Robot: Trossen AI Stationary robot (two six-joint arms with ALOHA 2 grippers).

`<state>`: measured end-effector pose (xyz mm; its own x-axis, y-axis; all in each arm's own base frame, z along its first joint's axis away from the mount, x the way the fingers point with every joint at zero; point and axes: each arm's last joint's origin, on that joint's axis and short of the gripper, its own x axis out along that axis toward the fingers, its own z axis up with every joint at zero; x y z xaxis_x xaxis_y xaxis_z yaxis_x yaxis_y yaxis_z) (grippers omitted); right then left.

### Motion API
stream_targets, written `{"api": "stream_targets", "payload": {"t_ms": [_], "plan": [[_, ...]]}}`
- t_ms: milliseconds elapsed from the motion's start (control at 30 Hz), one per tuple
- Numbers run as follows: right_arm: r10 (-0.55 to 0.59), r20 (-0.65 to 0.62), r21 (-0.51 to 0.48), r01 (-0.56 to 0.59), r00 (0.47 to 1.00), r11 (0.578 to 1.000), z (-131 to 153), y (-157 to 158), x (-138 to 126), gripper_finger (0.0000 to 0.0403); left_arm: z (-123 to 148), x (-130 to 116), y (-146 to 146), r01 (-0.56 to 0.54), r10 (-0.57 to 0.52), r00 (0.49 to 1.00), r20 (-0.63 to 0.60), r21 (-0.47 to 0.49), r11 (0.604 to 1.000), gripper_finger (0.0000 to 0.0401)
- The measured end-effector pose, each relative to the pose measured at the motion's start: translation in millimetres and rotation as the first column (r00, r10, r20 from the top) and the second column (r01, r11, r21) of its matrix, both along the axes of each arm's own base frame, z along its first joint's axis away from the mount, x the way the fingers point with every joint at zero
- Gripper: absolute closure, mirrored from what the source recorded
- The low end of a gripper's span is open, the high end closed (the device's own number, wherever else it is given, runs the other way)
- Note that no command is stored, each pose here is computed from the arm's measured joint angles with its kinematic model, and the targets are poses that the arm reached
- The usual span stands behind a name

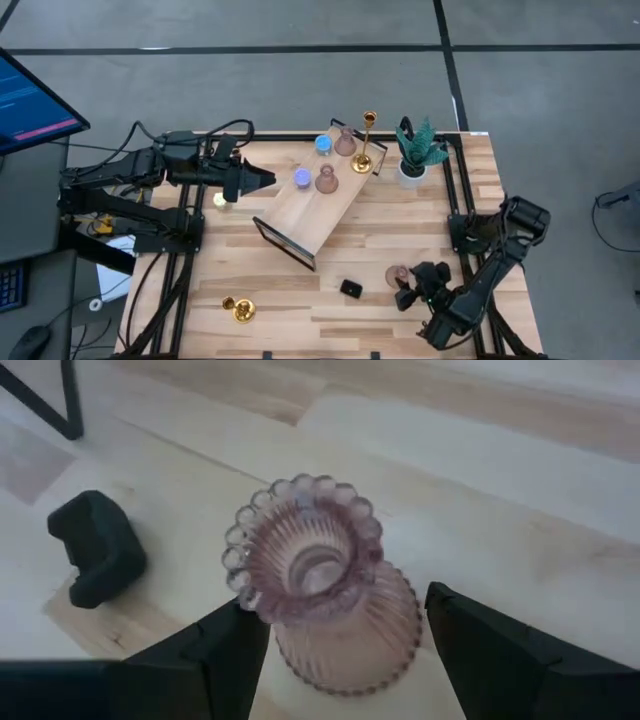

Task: Pick & Place candle stick holders
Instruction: Put the glass candle holder on the shelf

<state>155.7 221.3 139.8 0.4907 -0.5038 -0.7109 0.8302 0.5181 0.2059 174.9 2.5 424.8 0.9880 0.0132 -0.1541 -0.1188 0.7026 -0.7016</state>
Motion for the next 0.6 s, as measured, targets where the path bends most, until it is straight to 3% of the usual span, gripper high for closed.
{"api": "stream_targets", "payload": {"t_ms": [233,533,600], "plan": [[0.036,0.053,-0.001,-0.036,0.998,0.999,-13.1,-8.8,8.0,0.0157,0.1,0.0,0.1,-0.002,0.002,1.000,0.001,-0.001,1.000,0.0202],[0.078,0.081,-0.114,-0.069,0.994,0.991,-13.1,-22.2,25.8,0.0293,0.3,0.0,0.8,-0.027,0.027,1.000,0.003,0.003,1.000,0.0202],[0.072,0.095,-0.120,-0.061,0.993,0.991,-13.4,-23.4,27.7,0.0301,0.3,0.0,0.8,-0.027,0.027,1.000,0.003,0.003,1.000,0.0202]]}}
